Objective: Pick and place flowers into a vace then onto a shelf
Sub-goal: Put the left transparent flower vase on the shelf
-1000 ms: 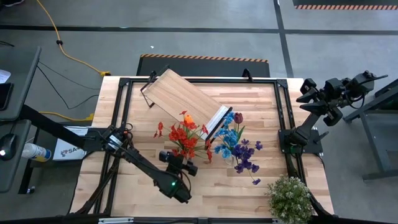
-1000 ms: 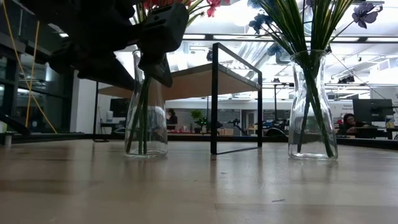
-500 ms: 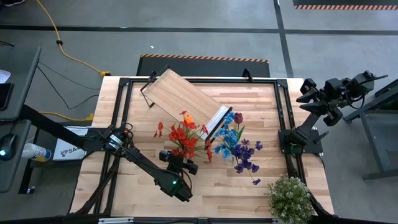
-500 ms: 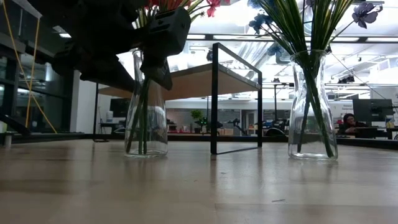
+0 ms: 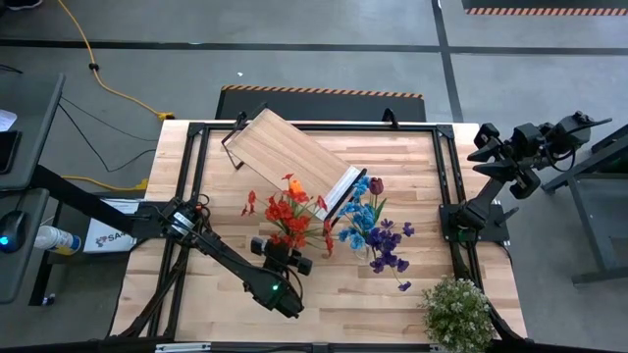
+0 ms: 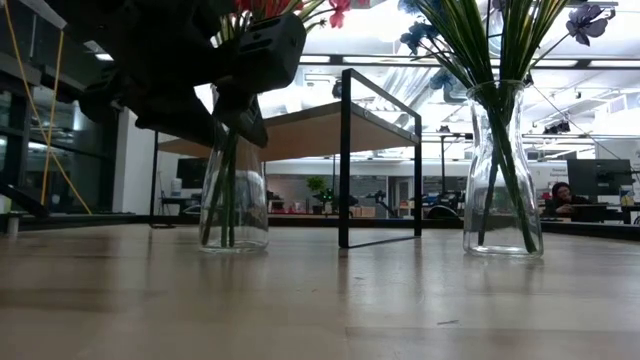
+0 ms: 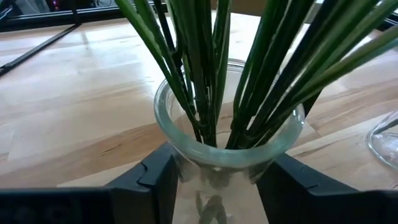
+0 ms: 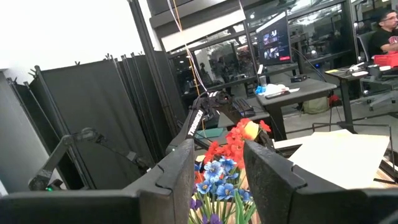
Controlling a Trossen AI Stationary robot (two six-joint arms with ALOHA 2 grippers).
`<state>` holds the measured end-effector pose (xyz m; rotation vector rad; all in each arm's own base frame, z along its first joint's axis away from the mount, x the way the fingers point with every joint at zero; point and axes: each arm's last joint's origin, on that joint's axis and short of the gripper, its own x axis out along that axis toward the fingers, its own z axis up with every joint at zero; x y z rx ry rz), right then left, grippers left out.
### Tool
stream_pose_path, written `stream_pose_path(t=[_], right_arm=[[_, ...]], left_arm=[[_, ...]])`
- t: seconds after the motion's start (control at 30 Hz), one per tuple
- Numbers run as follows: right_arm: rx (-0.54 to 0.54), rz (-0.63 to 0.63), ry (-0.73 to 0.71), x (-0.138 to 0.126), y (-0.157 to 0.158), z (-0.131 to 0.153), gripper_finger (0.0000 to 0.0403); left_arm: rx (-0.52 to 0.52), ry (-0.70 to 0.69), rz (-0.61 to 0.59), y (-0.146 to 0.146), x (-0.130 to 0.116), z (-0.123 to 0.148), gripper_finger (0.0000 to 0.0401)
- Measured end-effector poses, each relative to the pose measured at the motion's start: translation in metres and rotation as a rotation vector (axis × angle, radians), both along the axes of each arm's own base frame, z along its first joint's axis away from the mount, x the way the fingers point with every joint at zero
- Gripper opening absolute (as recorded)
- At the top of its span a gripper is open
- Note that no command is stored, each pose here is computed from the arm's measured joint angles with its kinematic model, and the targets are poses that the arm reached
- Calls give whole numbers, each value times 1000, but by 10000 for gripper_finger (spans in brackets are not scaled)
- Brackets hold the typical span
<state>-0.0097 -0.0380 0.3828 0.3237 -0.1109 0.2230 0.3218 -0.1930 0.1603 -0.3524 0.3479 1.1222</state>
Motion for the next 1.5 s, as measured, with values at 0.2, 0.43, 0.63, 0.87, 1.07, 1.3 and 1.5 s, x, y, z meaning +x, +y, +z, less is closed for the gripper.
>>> stream_pose_path(t=[0.2,0.43,0.63,0.87,1.07,1.3,1.5], right_arm=[[0,0,0,0,0,0,130],[0,0,0,0,0,0,129],[0,0,0,0,0,0,129],[-1,-1,0,0,0,0,130],[-4,0,1,0,0,0,130],[-9,0,6,0,0,-1,129],[-9,0,7,0,0,-1,129]], left_arm=[[-11,-16,13,0,0,0,212],[-30,18,28,-1,1,16,210],[-32,80,42,-4,2,46,210],[-56,47,2,-6,7,81,210],[-63,-13,-30,-3,-4,109,210],[-73,-50,-69,6,-18,142,210],[-43,-97,-111,19,-34,173,210]])
